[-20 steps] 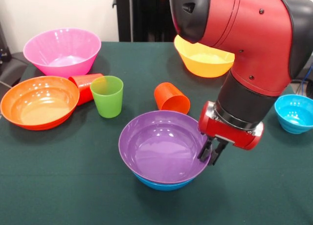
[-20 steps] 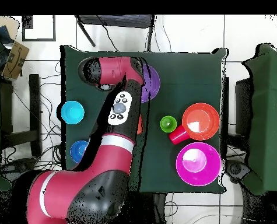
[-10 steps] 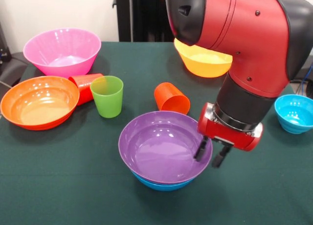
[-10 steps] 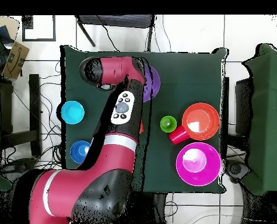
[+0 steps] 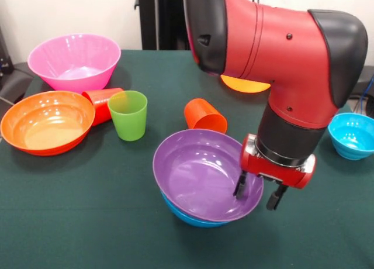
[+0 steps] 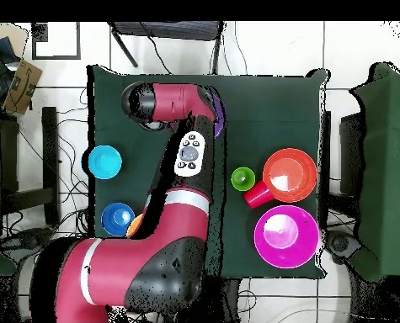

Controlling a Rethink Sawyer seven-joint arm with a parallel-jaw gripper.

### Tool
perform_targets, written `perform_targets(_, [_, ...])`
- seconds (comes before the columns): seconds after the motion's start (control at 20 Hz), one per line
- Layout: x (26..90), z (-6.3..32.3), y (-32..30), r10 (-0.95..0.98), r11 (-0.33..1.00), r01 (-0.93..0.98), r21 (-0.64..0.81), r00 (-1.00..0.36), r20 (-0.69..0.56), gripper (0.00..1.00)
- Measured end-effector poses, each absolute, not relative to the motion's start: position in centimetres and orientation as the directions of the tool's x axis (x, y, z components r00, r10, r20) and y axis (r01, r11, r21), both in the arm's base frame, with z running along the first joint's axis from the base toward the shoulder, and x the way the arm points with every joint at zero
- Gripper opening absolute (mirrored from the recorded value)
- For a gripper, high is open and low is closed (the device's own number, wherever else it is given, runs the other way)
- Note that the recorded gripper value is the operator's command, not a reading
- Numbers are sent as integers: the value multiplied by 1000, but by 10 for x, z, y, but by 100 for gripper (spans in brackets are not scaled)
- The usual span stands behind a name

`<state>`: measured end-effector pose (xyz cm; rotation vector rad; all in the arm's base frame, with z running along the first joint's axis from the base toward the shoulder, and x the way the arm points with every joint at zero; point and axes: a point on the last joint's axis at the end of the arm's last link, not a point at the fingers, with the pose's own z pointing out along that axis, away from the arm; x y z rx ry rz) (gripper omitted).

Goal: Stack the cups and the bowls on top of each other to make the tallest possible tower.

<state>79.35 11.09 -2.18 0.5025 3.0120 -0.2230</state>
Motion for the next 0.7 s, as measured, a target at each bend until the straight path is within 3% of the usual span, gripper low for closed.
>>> perform_targets(0.7, [800,-8,110,337,934,346,-92,-936,-99,100])
